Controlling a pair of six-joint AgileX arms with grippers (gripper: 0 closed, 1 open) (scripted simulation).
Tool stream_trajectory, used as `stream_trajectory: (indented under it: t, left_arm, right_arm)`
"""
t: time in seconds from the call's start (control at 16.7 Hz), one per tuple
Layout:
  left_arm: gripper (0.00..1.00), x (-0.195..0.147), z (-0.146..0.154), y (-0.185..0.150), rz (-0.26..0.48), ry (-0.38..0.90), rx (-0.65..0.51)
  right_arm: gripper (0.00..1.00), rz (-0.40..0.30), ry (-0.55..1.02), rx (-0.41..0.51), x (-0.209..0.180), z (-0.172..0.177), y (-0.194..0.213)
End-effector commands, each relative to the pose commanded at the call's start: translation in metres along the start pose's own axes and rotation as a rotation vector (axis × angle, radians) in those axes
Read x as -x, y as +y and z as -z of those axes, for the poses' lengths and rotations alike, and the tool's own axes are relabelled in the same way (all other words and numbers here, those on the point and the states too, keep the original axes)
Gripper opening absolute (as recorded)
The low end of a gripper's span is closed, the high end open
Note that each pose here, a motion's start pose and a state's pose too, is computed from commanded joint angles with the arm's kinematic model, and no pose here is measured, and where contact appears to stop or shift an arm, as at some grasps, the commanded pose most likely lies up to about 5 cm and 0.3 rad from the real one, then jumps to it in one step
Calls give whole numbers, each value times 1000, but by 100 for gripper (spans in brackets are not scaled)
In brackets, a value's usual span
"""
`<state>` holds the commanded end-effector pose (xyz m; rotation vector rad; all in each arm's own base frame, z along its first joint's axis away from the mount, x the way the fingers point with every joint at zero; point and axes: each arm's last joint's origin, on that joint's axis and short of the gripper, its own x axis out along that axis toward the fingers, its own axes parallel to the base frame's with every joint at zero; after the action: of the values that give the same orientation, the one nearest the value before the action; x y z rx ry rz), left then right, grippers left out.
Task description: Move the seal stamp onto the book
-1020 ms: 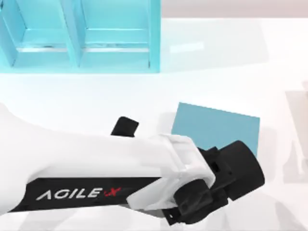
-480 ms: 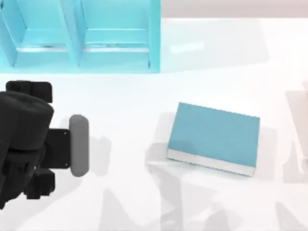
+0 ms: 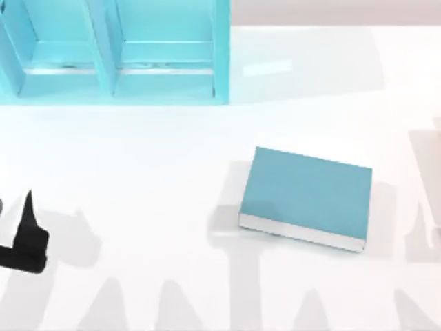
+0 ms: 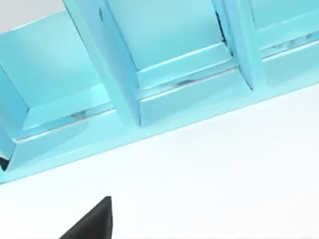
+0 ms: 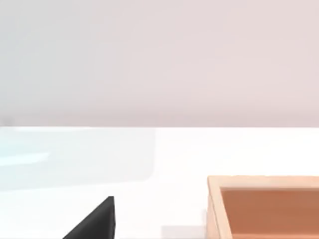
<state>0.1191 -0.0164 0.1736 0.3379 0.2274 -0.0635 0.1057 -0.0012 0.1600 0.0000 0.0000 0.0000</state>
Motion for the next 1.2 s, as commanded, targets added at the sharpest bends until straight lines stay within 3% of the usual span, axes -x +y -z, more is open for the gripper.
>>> stream_trajectory:
  t: [0.18, 0.36, 0.84, 1.2]
  left_arm:
    - [100, 7, 13, 6, -45, -136, 221]
    - [100, 10, 20, 8, -61, -216, 325]
    - [100, 10, 20, 9, -63, -227, 338]
    - [100, 10, 20, 9, -63, -227, 338]
  right_arm:
    - [100, 0, 0, 0, 0, 0, 0]
    - [100, 0, 0, 0, 0, 0, 0]
    - [100, 5, 9, 4, 0, -2, 0]
    - [100, 72, 263, 80, -8, -48, -9]
